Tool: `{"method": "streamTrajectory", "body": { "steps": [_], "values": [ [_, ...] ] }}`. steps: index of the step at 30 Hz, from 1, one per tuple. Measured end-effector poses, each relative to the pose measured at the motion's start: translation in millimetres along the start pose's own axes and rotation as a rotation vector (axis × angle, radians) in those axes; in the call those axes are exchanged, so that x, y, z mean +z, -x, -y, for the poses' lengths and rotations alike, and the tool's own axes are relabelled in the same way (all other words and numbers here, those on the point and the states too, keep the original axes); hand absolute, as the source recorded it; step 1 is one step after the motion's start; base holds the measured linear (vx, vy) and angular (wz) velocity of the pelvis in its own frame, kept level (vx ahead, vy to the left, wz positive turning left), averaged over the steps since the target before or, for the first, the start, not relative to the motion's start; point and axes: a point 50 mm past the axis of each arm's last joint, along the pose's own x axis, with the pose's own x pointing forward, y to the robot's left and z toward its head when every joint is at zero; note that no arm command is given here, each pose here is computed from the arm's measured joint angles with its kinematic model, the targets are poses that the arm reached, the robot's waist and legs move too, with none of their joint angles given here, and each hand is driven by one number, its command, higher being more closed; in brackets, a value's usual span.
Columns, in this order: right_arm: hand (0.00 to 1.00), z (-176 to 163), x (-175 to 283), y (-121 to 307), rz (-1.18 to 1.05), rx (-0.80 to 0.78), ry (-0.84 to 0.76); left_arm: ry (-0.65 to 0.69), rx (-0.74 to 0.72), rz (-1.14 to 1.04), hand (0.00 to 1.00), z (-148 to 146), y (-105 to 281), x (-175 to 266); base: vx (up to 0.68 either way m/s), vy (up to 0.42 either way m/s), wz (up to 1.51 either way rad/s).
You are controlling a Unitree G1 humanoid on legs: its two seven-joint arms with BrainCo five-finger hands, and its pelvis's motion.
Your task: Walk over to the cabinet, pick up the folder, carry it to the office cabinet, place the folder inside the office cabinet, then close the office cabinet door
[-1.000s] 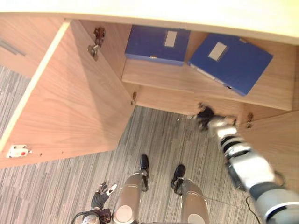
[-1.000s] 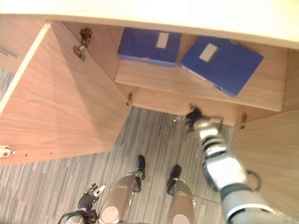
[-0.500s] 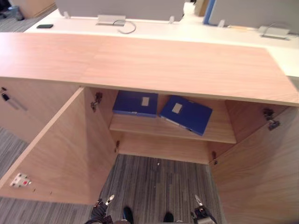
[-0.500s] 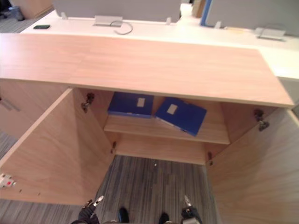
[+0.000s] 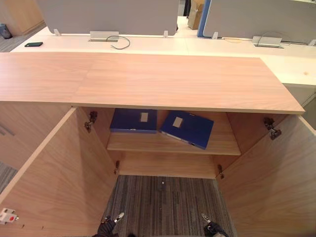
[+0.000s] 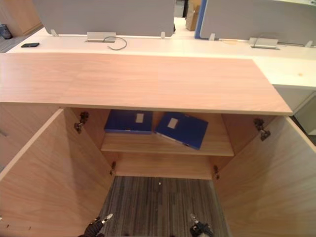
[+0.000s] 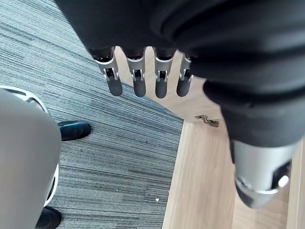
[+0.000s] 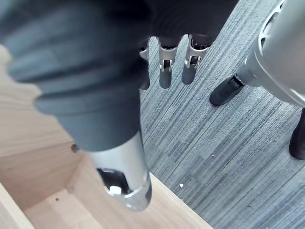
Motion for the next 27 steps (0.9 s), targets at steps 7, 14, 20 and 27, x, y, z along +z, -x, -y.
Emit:
{"method": "streamTrajectory", "body": {
  "steps": [7,14,20,27],
  "values": [
    [0.00,-14,11,1,0.054,0.053,0.121,0.068,0.018,0.045,0.00,0,-3,15,-0.05,0.030,-0.25],
    [0.00,-12,12,2,0.081,0.062,0.187,0.142,0.023,0.092,0.00,6,-2,25,-0.02,0.092,-0.06],
    [0.00,-12,18,1,0.099,0.067,0.220,0.149,0.016,0.068,0.00,12,-1,19,0.01,0.093,0.02],
    [0.00,-9,17,1,0.099,0.064,0.269,0.127,0.023,0.033,0.00,12,1,7,-0.01,0.036,-0.20]
  ]
}}
